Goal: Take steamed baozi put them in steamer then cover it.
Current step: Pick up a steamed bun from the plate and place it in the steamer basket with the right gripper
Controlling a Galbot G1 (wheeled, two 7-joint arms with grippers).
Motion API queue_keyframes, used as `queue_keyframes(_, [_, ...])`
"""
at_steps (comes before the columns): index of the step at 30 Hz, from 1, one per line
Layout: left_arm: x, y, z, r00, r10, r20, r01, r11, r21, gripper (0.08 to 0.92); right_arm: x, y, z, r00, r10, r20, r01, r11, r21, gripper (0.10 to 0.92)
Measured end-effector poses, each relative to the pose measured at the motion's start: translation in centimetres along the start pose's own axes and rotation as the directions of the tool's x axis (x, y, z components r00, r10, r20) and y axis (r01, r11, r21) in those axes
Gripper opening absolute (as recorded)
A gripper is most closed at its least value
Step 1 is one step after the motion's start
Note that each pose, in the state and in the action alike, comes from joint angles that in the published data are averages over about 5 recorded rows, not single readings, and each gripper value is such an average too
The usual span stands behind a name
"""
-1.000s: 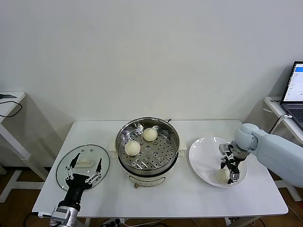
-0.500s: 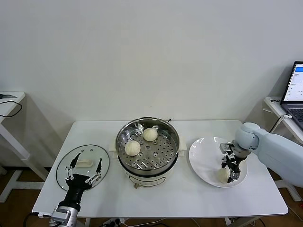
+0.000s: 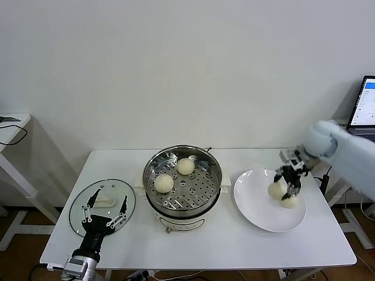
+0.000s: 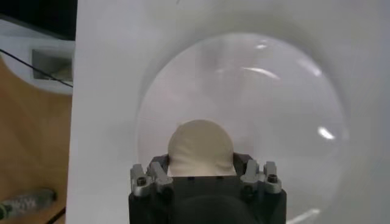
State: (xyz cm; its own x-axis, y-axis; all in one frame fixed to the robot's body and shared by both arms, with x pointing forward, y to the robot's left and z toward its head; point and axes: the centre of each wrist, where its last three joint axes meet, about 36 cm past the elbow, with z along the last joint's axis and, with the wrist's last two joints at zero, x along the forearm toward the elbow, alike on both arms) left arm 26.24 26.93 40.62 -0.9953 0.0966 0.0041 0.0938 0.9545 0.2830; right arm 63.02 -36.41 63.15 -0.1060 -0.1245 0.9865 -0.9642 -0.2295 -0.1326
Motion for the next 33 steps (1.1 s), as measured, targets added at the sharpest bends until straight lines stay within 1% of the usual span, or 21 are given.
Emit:
queue_keyframes(6, [0.2, 0.2, -0.4, 1.0000, 0.000, 0.004, 0.000, 1.000, -0.007, 0.823, 6.0, -2.0, -4.2, 0.997, 0.072, 0.019, -0.074, 0.975, 0.211, 0.687])
queue_keyframes(9, [0.2, 0.3, -0.6, 1.0000, 0.000, 0.006, 0.000, 1.000, -0.012, 0.823, 8.0, -2.8, -6.6, 0.995, 0.100, 0.024, -0.102, 0.938, 0.332, 0.687])
queue_keyframes(12, [0.2, 0.5, -0.7, 1.0000, 0.000, 0.008, 0.000, 1.000, -0.015, 0.823, 9.4, -3.5, -9.2, 0.992, 0.122, 0.029, -0.121, 0.884, 0.451, 0.687])
queue_keyframes(17, [0.2, 0.6, -0.6, 1.0000, 0.002, 0.007, -0.002, 1.000, -0.013, 0.823, 10.3, -4.4, -14.1, 0.989, 0.144, 0.025, -0.126, 0.757, 0.641, 0.687])
queue_keyframes(22, [0.2, 0.7, -0.5, 1.0000, 0.000, 0.006, 0.000, 1.000, -0.012, 0.823, 9.9, -5.1, -18.8, 0.988, 0.153, 0.009, -0.101, 0.608, 0.787, 0.687])
queue_keyframes(27, [0.1, 0.9, -0.4, 1.0000, -0.004, 0.006, 0.004, 1.000, -0.011, 0.823, 8.5, -5.6, -22.9, 0.989, 0.146, -0.008, -0.061, 0.463, 0.884, 0.687])
queue_keyframes(33, [0.0, 1.0, -0.3, 0.9999, -0.007, 0.008, 0.007, 1.000, -0.006, 0.823, 6.5, -5.8, -26.7, 0.992, 0.127, -0.011, -0.030, 0.321, 0.947, 0.687])
